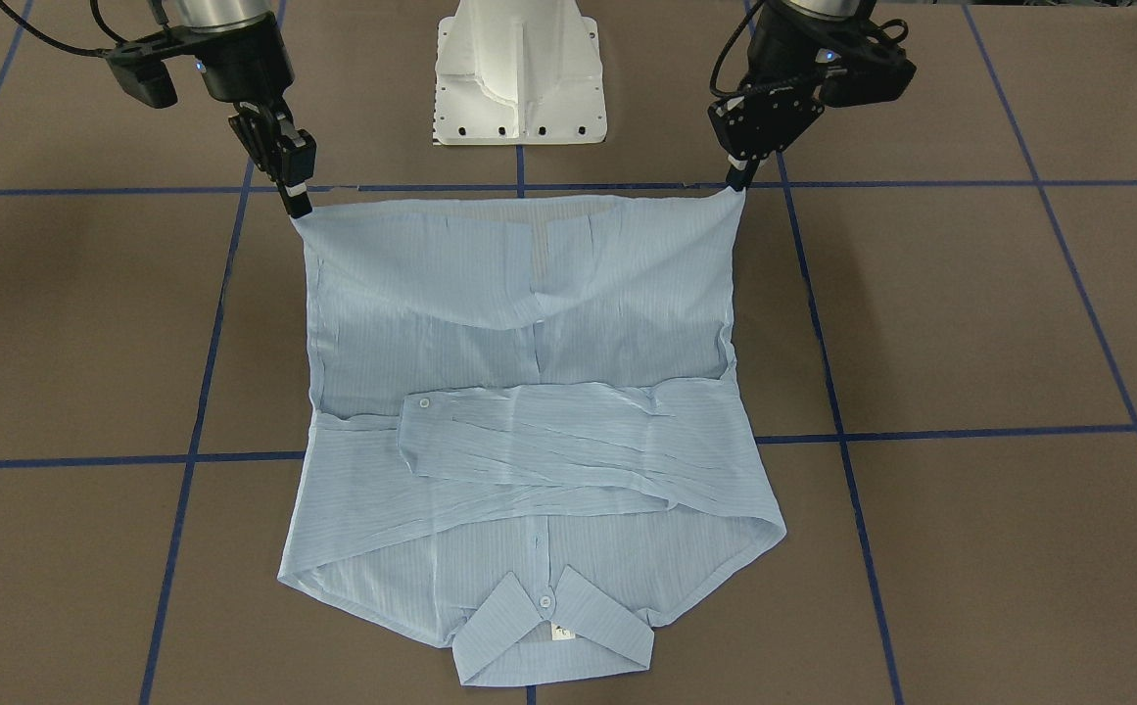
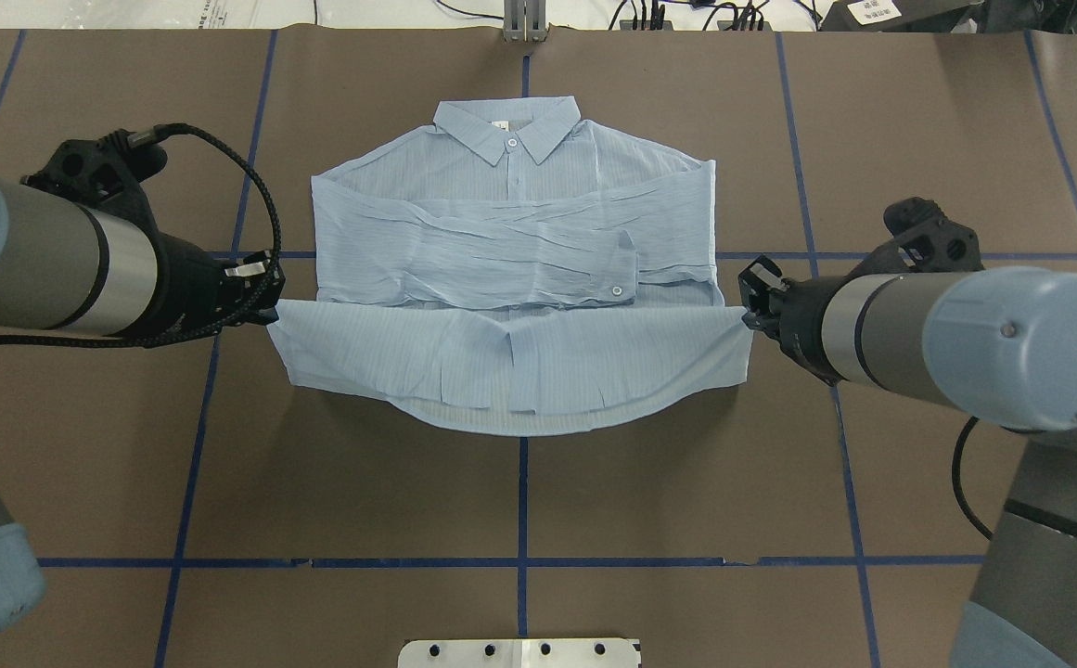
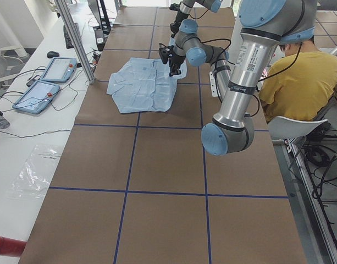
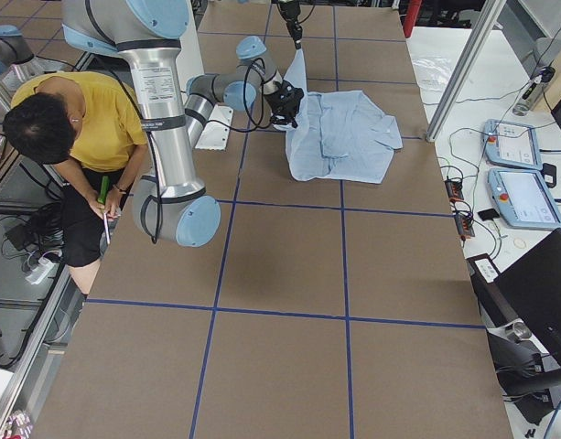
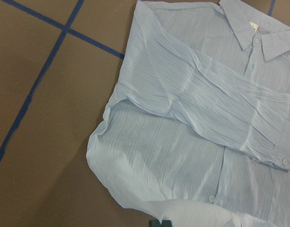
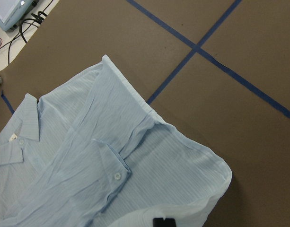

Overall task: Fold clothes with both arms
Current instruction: 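Lift both hem corners with both grippers and fold them toward the collar, then lay the hem down near the collar and open both grippers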

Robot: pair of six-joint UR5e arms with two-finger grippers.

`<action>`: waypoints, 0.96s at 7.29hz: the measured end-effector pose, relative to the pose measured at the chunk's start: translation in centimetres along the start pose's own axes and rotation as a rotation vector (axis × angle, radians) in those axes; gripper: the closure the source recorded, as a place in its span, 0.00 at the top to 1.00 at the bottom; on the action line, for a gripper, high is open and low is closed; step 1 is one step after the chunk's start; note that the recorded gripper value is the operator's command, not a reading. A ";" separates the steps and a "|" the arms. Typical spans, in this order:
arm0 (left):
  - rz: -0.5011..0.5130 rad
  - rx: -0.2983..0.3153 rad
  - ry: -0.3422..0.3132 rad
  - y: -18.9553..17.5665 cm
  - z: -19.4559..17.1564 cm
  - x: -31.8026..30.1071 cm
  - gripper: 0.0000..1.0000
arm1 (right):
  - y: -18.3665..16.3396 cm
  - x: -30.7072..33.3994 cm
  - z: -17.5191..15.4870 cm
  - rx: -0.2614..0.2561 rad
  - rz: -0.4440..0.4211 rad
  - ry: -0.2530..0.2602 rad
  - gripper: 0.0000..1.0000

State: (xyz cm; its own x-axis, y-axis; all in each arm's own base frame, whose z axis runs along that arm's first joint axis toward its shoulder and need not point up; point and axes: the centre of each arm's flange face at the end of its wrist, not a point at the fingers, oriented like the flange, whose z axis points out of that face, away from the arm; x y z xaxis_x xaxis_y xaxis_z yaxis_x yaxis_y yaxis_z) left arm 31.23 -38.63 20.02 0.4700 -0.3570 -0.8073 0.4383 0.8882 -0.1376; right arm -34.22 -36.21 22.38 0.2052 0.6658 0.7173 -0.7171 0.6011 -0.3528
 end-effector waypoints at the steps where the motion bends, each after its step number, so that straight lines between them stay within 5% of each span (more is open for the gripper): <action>1: 0.011 0.024 -0.028 -2.1 1.8 0.2 0.00 | -1.1 -2.0 1.9 0.044 0.017 0.016 0.00; 4: 0.028 0.065 -0.034 -7.9 11.1 1.1 0.00 | -4.7 -7.3 10.5 0.162 0.008 0.104 0.00; 7: -0.007 0.117 -0.030 -15.1 18.3 2.8 0.00 | -8.8 -11.8 18.5 0.207 -0.001 0.132 0.00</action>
State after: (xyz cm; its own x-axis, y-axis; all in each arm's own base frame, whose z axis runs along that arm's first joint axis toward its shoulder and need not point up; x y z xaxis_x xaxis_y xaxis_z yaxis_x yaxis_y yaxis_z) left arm 40.00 -58.33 30.32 0.4883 -0.3731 -0.7889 0.5273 0.8464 -0.0739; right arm -42.67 -57.60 28.15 0.2815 0.7258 0.6276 -0.8353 0.5073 -0.2121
